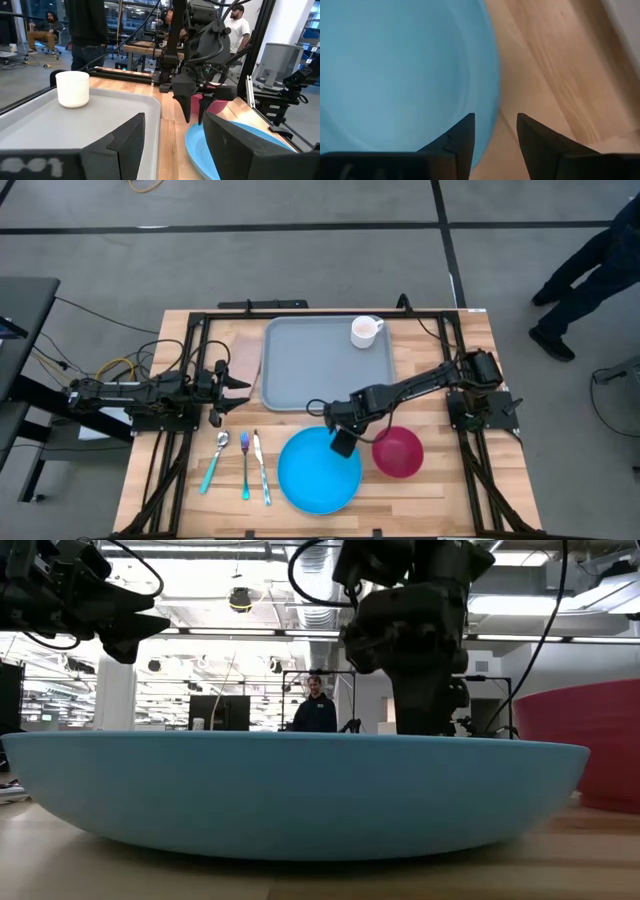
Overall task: Set up tray
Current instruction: Put the plate on the serving tray to the bottom of the mug
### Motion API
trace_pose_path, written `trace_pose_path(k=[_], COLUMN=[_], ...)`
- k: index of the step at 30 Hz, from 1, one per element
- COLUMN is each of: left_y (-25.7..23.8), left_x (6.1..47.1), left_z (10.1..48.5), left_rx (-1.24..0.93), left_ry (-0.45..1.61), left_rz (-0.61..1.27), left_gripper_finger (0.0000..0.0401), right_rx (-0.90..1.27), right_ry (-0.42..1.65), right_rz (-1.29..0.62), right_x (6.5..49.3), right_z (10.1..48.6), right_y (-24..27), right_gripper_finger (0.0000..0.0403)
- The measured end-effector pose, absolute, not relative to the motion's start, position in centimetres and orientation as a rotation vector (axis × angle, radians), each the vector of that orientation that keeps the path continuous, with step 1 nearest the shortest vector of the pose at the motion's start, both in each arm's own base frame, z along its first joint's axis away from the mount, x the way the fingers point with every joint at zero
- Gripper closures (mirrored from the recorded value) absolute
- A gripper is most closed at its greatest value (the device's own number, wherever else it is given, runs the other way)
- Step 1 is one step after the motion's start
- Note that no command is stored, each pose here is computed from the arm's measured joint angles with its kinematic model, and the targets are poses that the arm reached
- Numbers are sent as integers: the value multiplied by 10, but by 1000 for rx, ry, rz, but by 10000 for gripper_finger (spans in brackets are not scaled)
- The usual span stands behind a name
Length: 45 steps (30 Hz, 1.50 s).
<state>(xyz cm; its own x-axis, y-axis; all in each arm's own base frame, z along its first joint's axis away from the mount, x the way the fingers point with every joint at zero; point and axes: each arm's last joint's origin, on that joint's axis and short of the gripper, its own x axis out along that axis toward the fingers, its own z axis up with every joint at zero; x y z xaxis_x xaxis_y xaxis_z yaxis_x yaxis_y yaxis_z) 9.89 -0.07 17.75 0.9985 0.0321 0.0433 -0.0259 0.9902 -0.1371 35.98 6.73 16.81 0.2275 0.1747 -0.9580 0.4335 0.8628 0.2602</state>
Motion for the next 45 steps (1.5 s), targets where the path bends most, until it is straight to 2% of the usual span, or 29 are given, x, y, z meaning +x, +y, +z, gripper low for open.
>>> trace_pose_path(k=[10,19,23,32,39,45], left_y=[-1,-1,-1,-1,-1,-1], left_x=[99,99,99,99,99,99], left_z=[178,177,177,177,177,177], left_rx=[-137,-140,-140,-140,-140,-145], left_ry=[-46,-44,-41,-43,-44,-45], left_rz=[31,34,34,34,34,34], left_gripper_finger=[211,211,211,211,211,211], right_rx=[541,574,582,589,598,555], right_ry=[1354,1410,1408,1390,1393,1365], right_rz=[-165,-72,-50,-10,-8,0], right_x=[360,372,373,375,376,387], right_z=[164,133,133,137,138,155], right_y=[63,71,72,72,70,62], right_gripper_finger=[296,301,307,394,398,400])
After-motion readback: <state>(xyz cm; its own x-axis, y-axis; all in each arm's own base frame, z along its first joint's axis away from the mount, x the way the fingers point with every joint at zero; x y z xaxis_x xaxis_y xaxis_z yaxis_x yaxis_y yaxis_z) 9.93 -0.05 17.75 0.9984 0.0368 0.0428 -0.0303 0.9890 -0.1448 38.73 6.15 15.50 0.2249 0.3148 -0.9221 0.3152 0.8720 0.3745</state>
